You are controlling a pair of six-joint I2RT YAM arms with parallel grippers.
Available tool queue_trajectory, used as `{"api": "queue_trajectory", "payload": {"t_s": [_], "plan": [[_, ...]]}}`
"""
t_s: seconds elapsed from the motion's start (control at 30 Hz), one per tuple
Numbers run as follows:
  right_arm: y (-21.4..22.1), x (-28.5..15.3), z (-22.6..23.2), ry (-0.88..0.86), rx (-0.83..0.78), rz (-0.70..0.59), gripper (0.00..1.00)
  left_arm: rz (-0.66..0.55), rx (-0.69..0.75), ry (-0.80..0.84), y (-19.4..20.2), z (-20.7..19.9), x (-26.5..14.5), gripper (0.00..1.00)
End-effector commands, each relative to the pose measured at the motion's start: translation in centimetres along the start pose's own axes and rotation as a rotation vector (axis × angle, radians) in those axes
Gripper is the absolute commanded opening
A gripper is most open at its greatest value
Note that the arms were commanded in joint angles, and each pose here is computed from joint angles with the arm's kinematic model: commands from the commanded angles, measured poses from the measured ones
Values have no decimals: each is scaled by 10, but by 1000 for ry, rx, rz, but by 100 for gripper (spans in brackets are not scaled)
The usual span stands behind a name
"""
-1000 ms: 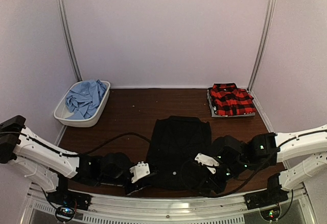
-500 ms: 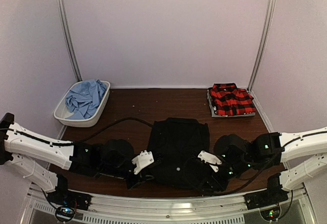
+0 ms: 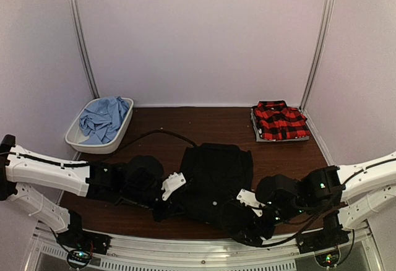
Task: Fold and stack the long sleeve shirts
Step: Pick up the 2/3-rectangle-folded shirt from the center of the board, then fold the 2/3-rectangle-folded shirt at the center of the board.
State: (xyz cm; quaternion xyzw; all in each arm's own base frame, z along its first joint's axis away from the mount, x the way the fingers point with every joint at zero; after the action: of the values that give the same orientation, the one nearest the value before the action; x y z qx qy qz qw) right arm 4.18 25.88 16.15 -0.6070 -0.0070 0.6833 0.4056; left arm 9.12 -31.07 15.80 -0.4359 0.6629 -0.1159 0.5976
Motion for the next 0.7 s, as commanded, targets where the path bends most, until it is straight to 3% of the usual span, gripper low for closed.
{"api": "queue_trajectory", "payload": {"t_s": [0.0,0.13,0.3,0.5,0.67], "plan": [[-7,1,0,106,-26,-16,86,-75,-45,89,-24,-8,-15,0],[-10,8,0,183,-61,5,85,-78,-57,118,-26,-9,-18,0],[-10,17,-2,260,-96,44,72,-79,-77,143,-26,-7,-19,0],[-9,20,4,246,-110,62,46,-46,-97,168,-17,-7,-16,0],[-7,22,22,162,-127,54,7,35,-116,208,2,-10,-10,0]]}}
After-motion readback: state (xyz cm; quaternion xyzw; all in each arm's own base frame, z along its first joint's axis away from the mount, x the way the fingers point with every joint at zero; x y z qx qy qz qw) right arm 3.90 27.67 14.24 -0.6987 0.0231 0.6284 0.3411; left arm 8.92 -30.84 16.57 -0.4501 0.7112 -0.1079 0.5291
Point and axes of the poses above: each gripper's point midway between its finger pads, its own x axis out along the fingers, its own z axis along the line the jaws close on, y = z × x, the point moved 6 cm from there along -x, back along the fingers, and after that the axes turned 2 degrees about -x, right-handed, at the moved point
